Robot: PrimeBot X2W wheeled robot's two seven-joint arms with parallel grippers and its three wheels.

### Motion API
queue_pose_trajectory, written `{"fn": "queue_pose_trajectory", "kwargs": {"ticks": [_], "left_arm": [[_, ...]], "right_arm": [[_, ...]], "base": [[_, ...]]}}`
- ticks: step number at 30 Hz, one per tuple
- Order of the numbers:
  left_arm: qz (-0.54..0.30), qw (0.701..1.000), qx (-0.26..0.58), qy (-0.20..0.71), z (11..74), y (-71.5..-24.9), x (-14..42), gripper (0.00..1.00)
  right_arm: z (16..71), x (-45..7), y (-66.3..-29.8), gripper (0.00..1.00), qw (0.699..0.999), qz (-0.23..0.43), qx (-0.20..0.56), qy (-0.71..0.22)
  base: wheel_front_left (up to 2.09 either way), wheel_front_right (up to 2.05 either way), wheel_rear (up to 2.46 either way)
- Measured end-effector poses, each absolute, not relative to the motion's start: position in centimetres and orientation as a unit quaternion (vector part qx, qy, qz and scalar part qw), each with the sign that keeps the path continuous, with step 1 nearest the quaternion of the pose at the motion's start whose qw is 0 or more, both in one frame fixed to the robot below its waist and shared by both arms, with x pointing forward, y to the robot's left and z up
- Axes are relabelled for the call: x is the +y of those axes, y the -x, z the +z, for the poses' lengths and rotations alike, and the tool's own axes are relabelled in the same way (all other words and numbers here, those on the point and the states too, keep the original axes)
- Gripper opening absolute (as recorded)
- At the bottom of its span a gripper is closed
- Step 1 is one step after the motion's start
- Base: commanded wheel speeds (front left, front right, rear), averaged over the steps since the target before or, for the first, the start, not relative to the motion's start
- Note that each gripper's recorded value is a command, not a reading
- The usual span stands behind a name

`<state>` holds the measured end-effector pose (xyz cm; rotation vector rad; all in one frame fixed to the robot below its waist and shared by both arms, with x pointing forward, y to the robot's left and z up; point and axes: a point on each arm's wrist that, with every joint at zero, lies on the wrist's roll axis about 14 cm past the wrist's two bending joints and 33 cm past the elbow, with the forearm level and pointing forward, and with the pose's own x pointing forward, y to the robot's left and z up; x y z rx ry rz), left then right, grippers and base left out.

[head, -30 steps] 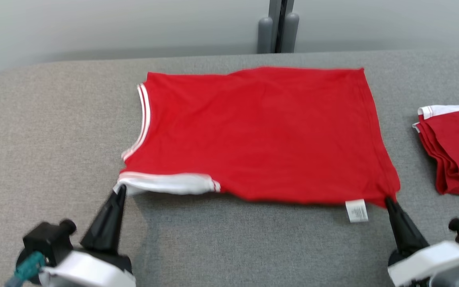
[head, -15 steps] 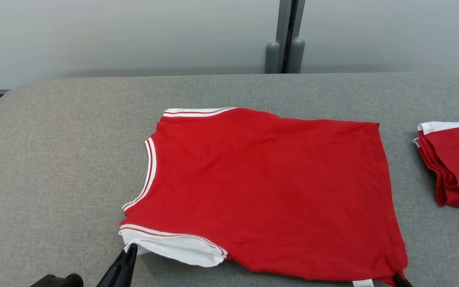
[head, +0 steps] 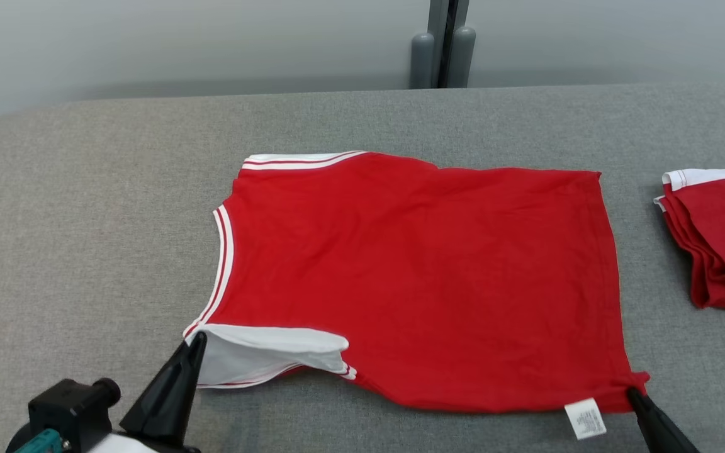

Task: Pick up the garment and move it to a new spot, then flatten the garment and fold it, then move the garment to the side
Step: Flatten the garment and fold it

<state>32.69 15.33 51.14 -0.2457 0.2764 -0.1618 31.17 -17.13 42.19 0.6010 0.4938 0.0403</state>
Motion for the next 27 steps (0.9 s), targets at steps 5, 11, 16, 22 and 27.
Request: {"fn": "queue_pose_trajectory", "kwargs": {"ticks": [5, 11, 16, 22, 27], "left_arm": [[-0.101, 0.981, 0.128, 0.104, 50.7, -35.8, 15.2, 0.00], [-0.125, 0.979, 0.128, 0.096, 49.3, -39.5, 14.6, 0.00], [-0.130, 0.976, 0.139, 0.106, 46.8, -41.7, 14.4, 0.00], [-0.119, 0.976, 0.140, 0.118, 44.2, -43.4, 14.8, 0.00], [-0.103, 0.974, 0.144, 0.139, 42.7, -43.5, 15.2, 1.00]], "right_arm": [[43.0, -17.8, -34.1, 0.00, 0.930, 0.013, 0.209, -0.301], [43.0, -18.3, -37.4, 0.00, 0.935, 0.007, 0.192, -0.297], [41.8, -17.7, -39.3, 0.00, 0.931, 0.010, 0.199, -0.305], [40.3, -16.9, -40.6, 0.00, 0.930, 0.013, 0.209, -0.302], [40.3, -16.7, -40.8, 1.00, 0.934, 0.012, 0.197, -0.298]], "base": [[0.00, 0.00, 0.00], [0.00, 0.00, 0.00], [0.00, 0.00, 0.00], [0.00, 0.00, 0.00], [0.00, 0.00, 0.00]]}}
